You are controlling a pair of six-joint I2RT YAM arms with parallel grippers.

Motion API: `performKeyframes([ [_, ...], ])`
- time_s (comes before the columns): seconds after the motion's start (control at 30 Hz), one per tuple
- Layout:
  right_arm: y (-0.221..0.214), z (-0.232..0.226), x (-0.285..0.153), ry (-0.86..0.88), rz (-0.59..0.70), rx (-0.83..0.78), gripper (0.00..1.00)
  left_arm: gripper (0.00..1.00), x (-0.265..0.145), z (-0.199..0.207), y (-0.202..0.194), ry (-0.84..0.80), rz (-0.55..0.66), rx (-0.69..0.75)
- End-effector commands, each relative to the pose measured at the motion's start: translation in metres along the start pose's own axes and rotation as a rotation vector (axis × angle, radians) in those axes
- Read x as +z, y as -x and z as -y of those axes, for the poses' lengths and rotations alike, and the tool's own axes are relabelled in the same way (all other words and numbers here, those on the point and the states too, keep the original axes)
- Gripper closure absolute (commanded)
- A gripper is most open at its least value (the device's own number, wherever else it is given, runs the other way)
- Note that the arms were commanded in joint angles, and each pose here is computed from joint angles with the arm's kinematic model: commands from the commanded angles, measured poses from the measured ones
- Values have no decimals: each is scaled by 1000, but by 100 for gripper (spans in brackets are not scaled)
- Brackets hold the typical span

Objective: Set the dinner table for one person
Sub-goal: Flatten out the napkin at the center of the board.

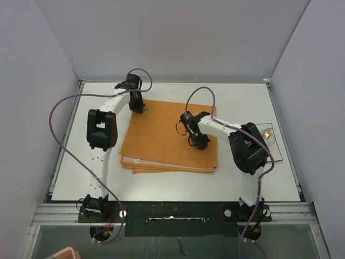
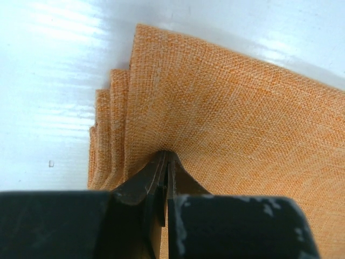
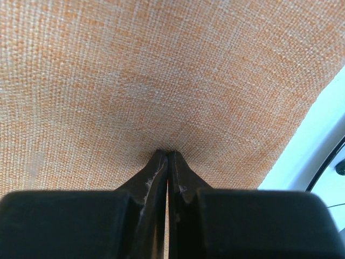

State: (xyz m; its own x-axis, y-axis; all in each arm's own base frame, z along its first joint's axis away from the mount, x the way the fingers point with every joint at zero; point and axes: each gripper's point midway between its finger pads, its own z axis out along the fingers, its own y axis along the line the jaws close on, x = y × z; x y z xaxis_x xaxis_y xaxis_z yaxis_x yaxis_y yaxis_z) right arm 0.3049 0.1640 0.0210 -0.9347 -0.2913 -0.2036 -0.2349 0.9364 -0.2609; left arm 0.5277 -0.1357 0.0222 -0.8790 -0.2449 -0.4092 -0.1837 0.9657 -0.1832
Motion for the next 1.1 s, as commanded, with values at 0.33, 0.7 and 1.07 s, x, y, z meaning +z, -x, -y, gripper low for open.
performKeyframes([
  [0.33, 36, 12, 24, 14, -1, 85, 100, 100, 17, -7, 1, -1, -9, 10],
  [0.7, 66, 43, 39, -16, 12, 134, 100, 100, 8, -4, 6, -28, 10, -8],
  [1.07, 66, 35, 44, 1, 1, 140, 100, 100, 9, 18, 27, -122, 45, 7],
])
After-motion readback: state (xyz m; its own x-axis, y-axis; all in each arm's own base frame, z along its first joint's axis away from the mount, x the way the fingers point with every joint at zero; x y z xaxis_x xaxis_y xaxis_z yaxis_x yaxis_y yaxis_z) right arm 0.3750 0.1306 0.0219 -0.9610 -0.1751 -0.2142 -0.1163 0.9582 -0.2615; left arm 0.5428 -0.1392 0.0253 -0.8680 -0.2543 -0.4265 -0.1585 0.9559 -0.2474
